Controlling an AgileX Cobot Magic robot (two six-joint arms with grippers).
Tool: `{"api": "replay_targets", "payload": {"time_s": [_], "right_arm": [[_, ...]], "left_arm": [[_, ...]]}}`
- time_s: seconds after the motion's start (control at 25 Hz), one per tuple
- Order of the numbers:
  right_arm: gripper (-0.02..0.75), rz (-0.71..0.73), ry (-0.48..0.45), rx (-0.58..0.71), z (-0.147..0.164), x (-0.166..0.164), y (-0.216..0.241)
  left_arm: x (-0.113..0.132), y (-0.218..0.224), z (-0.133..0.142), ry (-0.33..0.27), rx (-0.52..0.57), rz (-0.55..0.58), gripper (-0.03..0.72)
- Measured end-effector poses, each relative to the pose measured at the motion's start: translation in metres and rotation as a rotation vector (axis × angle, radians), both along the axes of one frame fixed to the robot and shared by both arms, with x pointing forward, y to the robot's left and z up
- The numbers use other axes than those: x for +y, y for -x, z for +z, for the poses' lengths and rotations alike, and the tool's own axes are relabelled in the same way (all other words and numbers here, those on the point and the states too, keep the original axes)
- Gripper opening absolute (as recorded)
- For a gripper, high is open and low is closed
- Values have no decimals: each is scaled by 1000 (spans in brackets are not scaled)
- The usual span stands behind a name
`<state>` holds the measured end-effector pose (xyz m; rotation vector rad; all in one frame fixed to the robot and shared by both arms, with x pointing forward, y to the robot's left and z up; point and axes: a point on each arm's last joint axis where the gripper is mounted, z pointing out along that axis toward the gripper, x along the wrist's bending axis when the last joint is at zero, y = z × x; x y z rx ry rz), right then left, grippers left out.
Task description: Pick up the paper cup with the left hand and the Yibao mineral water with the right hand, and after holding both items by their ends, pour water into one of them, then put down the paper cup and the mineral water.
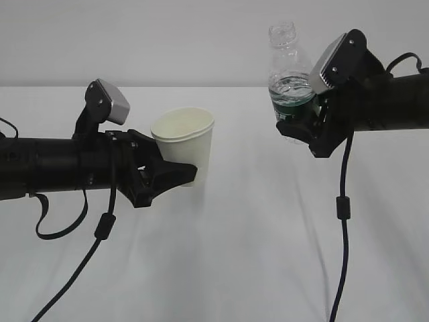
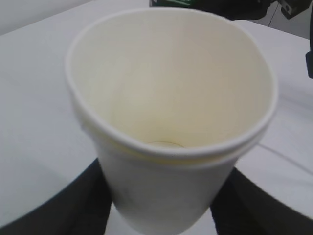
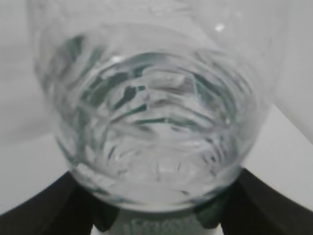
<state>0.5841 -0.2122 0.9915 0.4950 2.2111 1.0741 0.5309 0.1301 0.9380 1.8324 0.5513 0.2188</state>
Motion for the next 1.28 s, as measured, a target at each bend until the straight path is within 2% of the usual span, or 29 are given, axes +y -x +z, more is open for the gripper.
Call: {"api": "replay_targets", "payload": {"time_s": [0.4, 0.72, 1.04, 1.28], "right_arm": [[510, 23, 62, -5, -3, -1, 1], [509, 39, 109, -11, -5, -3, 1], [509, 58, 182, -31, -7, -5, 1], [509, 89, 224, -49, -8, -5, 2]], "left_arm": [[-8, -2, -16, -9, 40, -21, 417], [-42, -12, 5, 1, -57, -91, 417], [-46, -14, 8, -15, -72, -93, 417], [-51, -12, -3, -28, -45, -109, 417]]}}
